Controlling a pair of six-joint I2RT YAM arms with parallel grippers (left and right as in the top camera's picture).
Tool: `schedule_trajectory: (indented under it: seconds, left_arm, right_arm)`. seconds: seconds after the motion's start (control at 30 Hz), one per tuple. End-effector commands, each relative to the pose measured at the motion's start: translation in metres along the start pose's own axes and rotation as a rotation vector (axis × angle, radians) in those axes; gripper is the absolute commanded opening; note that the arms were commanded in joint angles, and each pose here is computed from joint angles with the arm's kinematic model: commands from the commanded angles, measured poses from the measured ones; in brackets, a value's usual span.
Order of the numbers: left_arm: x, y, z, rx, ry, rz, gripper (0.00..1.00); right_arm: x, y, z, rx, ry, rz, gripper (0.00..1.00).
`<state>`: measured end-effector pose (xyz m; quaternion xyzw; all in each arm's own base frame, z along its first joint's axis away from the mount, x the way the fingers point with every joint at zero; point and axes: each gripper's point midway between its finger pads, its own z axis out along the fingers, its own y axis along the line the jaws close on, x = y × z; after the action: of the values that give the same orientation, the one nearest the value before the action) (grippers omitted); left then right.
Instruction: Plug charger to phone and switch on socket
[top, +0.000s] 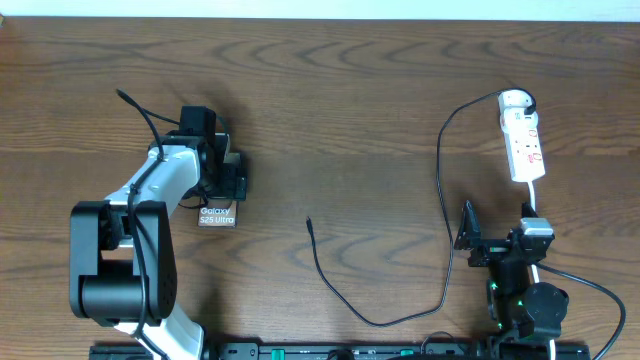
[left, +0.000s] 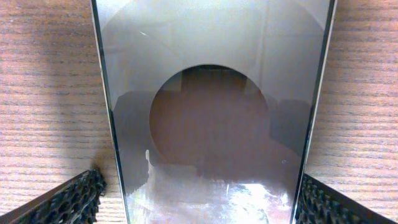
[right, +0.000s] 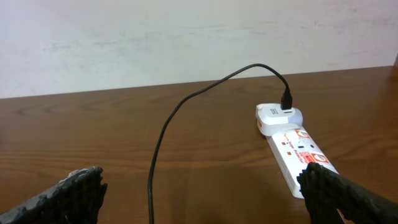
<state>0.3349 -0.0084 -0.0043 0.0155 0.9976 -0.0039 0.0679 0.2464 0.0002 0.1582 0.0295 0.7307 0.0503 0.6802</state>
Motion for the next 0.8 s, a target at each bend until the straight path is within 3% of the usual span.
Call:
schedule_trajectory:
  seconds: [0.0, 0.77]
  left_arm:
    - [0.0233, -0.0004, 0.0142, 0.006, 0.08, -0.002, 0.94]
    - [0.0252, -0.0047, 0.0145, 0.031, 0.086, -0.002, 0.94]
  right_arm:
    - [0.0006, 0.0015, -0.0002, -0.006, 0.002, 0.012, 0.99]
    - [0.0006, 0.0015, -0.0002, -0.006, 0.002, 0.012, 0.99]
